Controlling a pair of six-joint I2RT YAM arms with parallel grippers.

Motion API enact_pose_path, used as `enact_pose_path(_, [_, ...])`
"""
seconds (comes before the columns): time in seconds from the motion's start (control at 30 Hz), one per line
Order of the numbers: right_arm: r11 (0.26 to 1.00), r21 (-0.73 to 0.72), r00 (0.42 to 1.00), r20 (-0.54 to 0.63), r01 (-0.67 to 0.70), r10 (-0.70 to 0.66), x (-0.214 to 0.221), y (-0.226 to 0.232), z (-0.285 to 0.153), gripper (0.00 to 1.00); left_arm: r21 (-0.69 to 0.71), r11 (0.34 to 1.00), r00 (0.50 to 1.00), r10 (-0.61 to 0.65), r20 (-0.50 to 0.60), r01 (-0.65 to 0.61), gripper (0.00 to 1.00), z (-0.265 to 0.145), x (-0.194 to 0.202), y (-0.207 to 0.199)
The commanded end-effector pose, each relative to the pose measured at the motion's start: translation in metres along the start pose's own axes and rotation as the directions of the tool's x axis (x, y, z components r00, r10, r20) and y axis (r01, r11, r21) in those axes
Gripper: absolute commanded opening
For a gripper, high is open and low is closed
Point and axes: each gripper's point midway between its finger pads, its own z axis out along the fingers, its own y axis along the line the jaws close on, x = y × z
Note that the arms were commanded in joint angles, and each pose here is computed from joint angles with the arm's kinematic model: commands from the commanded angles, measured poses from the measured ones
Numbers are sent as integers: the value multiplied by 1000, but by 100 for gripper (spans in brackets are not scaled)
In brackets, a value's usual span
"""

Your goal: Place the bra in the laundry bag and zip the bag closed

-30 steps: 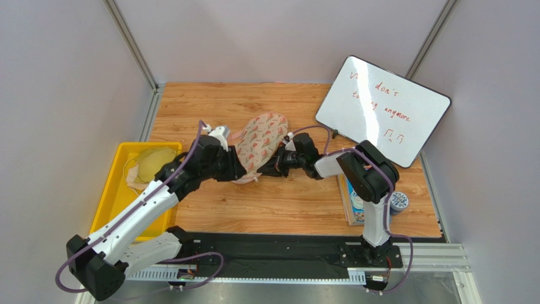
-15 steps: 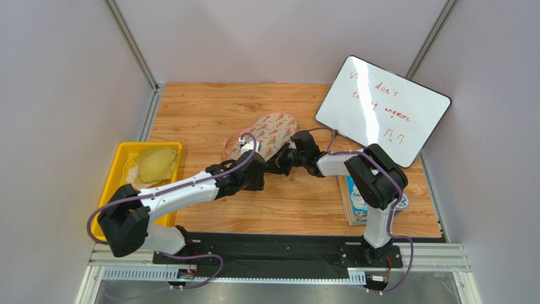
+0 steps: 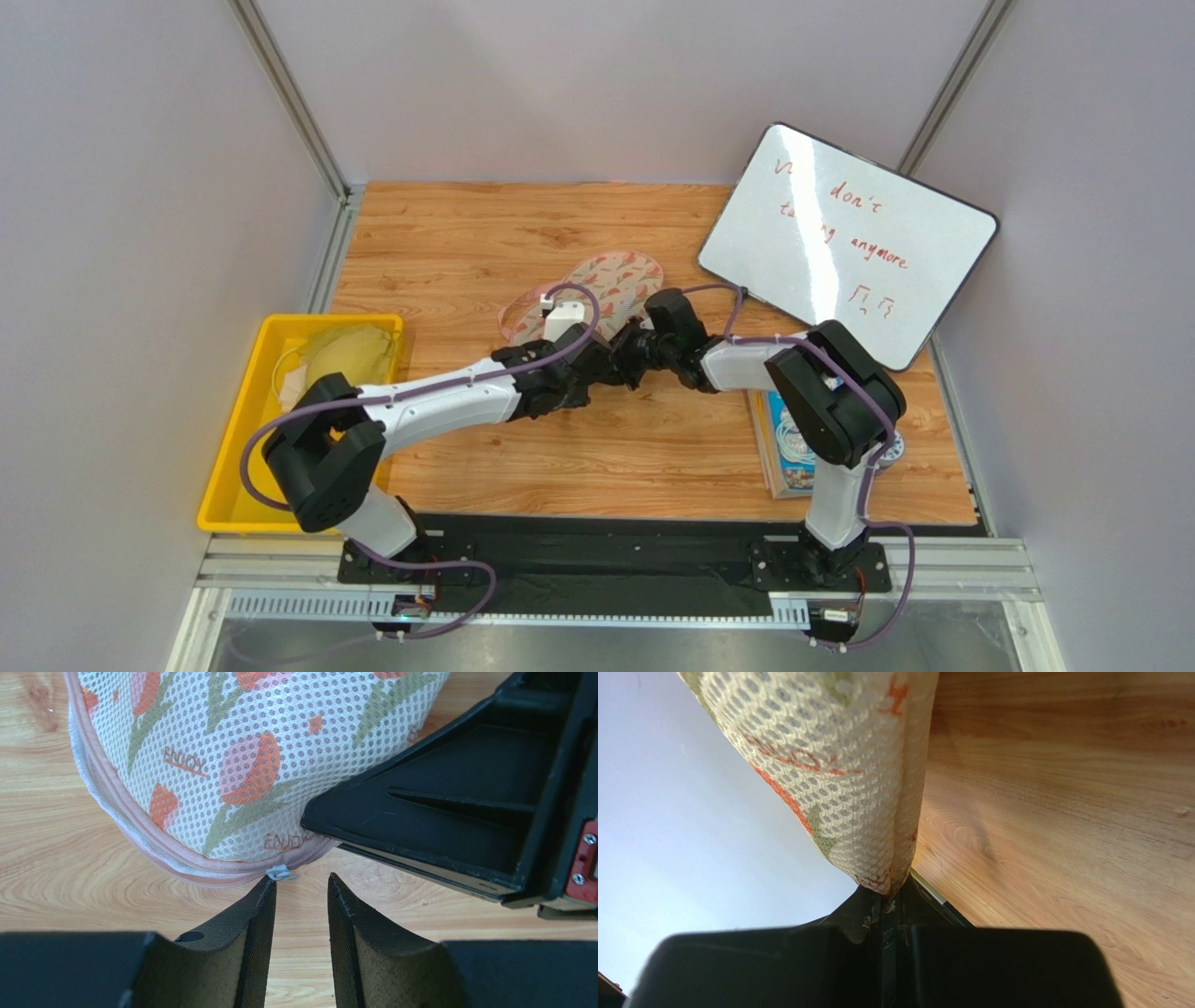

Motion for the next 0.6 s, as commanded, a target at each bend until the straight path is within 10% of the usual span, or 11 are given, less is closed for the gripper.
enact_pose_path(0.0, [999, -48, 1000, -8, 1, -1, 9, 20, -6, 0, -44, 999, 999, -23, 38, 25, 38, 0, -16, -1])
enact_pose_path(0.57, [999, -43, 999, -36, -21, 20, 18, 12, -7, 0, -190, 981, 997, -31, 69, 44, 6, 0, -28, 21])
